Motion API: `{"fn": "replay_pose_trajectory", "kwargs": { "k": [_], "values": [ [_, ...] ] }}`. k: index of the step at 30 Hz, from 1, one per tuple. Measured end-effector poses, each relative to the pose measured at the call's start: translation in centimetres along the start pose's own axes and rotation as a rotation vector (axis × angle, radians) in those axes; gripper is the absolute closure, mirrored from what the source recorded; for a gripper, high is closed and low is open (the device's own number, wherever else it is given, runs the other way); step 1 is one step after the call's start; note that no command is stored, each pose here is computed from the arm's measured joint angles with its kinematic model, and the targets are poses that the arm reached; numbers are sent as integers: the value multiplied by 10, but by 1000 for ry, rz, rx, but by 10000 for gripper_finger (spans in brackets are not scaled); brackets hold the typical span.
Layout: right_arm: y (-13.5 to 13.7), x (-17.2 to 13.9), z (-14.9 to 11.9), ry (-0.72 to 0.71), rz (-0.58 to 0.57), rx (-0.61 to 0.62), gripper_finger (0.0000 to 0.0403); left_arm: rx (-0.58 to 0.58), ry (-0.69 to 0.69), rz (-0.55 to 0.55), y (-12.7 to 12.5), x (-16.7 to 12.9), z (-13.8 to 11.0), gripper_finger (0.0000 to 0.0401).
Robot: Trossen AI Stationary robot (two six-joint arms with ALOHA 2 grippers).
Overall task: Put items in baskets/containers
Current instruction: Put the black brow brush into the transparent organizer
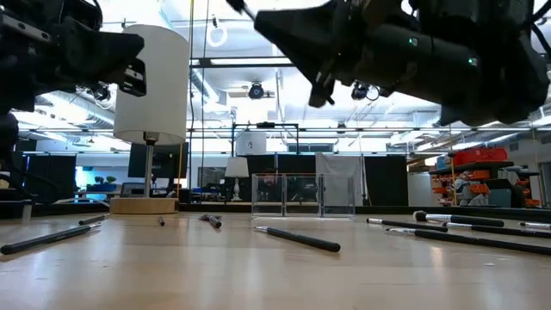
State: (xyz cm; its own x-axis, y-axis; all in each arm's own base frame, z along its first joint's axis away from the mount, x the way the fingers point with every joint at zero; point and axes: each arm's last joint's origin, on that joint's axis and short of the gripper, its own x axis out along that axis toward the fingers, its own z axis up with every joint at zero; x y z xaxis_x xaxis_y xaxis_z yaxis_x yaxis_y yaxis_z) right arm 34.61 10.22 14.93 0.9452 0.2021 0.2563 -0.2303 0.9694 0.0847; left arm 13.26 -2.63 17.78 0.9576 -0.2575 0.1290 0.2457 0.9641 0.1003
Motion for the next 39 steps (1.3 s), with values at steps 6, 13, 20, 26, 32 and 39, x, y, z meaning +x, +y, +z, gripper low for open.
{"fn": "replay_pose_trajectory", "kwargs": {
  "k": [6, 13, 20, 26, 32, 39],
  "values": [
    [-4, 3, 2, -5, 54, 26, 399, 52, -6, -46, -7, 21, -7, 280],
    [-4, 3, 2, -3, 74, 52, 399, 92, 75, -124, -7, 79, -6, 176],
    [0, 2, 2, 1, 150, 73, 399, 173, 34, -160, -6, 120, -3, 156],
    [0, 2, 2, 3, 164, 79, 399, 176, -38, -237, -9, 139, 0, 169],
    [0, 2, 2, 4, 163, 78, 399, 180, -45, -236, -17, 157, 1, 191],
    [1, 2, 2, 9, 177, 75, 398, 198, -49, -242, -23, 158, 2, 254]
  ]
}}
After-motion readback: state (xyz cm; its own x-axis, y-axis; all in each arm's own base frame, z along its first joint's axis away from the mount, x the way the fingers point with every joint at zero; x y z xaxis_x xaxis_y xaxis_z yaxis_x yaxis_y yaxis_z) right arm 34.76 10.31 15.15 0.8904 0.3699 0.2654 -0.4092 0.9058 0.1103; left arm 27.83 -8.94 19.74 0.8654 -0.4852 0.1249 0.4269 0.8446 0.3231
